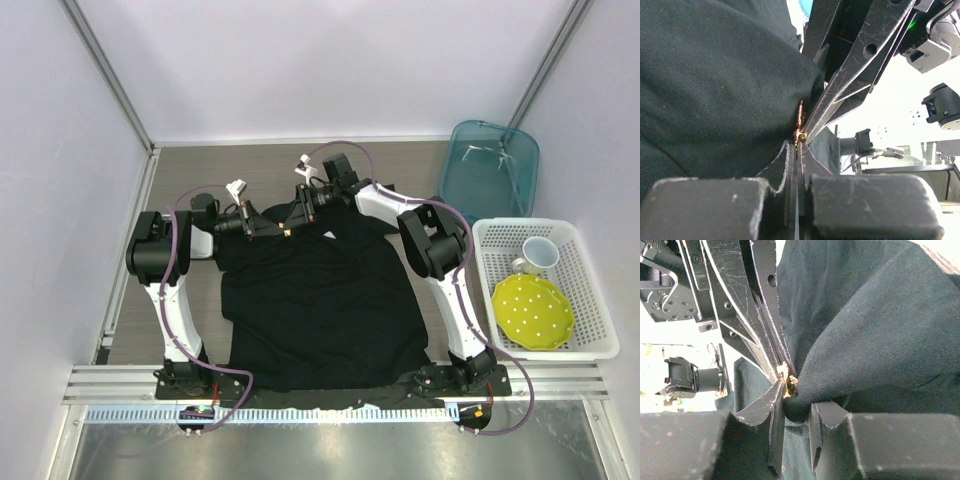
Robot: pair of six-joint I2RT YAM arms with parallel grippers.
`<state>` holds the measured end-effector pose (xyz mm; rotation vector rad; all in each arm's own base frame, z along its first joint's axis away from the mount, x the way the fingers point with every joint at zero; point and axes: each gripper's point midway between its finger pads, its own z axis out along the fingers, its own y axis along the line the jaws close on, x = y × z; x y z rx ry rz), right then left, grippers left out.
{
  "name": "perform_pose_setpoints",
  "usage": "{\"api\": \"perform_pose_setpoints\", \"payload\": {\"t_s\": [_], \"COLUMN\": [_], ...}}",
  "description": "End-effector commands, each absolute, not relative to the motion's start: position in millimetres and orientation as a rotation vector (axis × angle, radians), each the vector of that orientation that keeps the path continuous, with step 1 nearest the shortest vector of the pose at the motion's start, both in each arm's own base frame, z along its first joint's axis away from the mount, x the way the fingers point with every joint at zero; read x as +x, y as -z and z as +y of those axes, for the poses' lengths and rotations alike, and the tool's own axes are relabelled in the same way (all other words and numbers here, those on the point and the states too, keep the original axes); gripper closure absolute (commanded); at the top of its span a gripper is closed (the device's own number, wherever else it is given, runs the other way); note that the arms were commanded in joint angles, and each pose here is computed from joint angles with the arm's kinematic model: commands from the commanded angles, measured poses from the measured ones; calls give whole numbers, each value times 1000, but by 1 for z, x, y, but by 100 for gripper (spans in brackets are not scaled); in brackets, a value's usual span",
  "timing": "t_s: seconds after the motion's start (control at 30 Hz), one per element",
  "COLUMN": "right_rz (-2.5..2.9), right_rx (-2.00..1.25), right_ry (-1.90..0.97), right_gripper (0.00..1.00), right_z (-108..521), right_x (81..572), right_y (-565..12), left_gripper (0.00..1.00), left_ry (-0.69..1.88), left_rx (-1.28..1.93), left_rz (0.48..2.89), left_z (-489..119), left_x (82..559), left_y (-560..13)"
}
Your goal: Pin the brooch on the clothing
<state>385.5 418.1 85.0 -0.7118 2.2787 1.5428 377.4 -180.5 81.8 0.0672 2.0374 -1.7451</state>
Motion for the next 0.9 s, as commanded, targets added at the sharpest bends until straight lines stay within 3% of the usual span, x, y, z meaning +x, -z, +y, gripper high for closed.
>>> {"api": "perform_pose_setpoints", "payload": {"t_s": [0.0,0.87], "right_rz": [2205,2125], "right_rx": [-890,-946], "right_ry": [-1601,-1651], "right_gripper": [74,66], "right_z": [435,430], "right_x": [360,352], "right_y": [-105,-124], "left_gripper": [98,98], "left_ry": [1702,1705], "left_rx": [135,114], "left_rz": [1984,1993], "left_z": [-188,-188], "left_x": [387,390], "left_y": [-91,-89]}}
